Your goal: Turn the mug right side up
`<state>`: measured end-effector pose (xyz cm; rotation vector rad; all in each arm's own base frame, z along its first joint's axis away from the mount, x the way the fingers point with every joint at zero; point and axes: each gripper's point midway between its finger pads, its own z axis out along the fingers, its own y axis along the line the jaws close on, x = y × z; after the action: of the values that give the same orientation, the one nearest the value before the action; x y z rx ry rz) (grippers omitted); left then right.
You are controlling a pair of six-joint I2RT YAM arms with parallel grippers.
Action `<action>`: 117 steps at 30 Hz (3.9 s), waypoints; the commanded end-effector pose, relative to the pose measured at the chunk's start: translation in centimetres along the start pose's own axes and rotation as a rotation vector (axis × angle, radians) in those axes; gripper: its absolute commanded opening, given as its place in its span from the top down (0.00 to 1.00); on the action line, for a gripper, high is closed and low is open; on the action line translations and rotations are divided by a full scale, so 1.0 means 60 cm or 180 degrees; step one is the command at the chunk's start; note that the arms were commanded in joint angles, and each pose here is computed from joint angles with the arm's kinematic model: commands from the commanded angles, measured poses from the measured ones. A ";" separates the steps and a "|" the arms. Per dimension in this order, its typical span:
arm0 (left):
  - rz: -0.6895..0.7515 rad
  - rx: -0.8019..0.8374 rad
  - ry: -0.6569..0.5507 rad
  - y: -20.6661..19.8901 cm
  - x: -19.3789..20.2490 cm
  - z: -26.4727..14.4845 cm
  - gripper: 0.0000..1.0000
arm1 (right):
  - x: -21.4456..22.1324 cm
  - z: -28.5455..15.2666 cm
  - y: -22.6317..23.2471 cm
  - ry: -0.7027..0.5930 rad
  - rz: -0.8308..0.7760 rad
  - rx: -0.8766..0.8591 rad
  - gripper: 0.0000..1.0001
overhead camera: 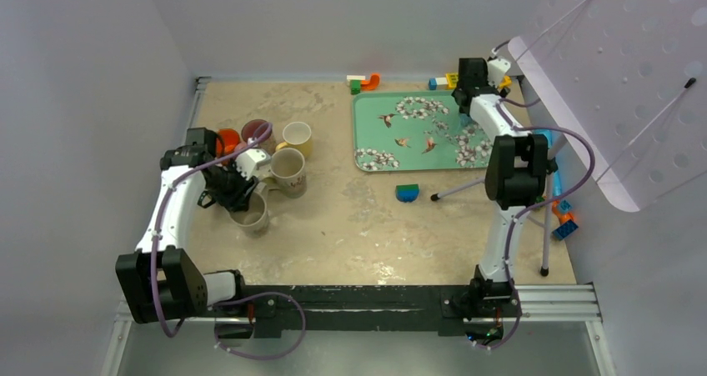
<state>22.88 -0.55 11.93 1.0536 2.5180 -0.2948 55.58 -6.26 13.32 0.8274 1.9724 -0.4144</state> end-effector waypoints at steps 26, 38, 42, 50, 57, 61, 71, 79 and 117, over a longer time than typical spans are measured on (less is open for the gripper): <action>-0.0052 0.0391 -0.0875 -0.106 -0.118 -0.179 0.47 | 0.023 0.038 0.037 0.0447 -0.0142 -0.0233 0.34; -0.0050 0.0438 -0.0920 -0.112 -0.122 -0.180 0.45 | 0.055 0.053 0.039 0.0715 -0.0179 -0.0324 0.45; -0.0028 0.0482 -0.0942 -0.118 -0.124 -0.185 0.45 | 0.051 0.072 0.026 0.0789 -0.0132 -0.0305 0.50; -0.0010 0.0498 -0.0976 -0.127 -0.123 -0.191 0.45 | 0.016 0.045 0.035 0.0517 -0.0247 -0.0566 1.00; -0.0231 0.0688 -0.1402 -0.136 -0.179 -0.212 0.45 | -0.050 -0.112 0.141 0.0062 -0.0332 -0.1818 1.00; -0.0503 0.0916 -0.1727 -0.138 -0.230 -0.237 0.44 | -0.095 -0.260 0.194 -0.0292 -0.0314 -0.2513 1.00; -0.0578 0.1682 -0.2637 -0.173 -0.338 -0.340 0.30 | -0.143 -0.706 0.263 -0.0863 -0.0008 -0.4840 1.00; -0.0307 0.1996 -0.3059 -0.221 -0.369 -0.438 0.25 | -0.161 -1.028 0.145 -0.1483 0.0375 -0.6639 1.00; 0.0145 0.0371 -0.2778 -0.183 -0.364 -0.389 1.00 | -0.005 -0.967 0.196 -0.0800 -0.0432 -0.5571 0.14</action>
<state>21.66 -16.51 49.78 0.5673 1.5734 -1.2702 24.80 41.22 43.19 -0.6239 1.3179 1.3158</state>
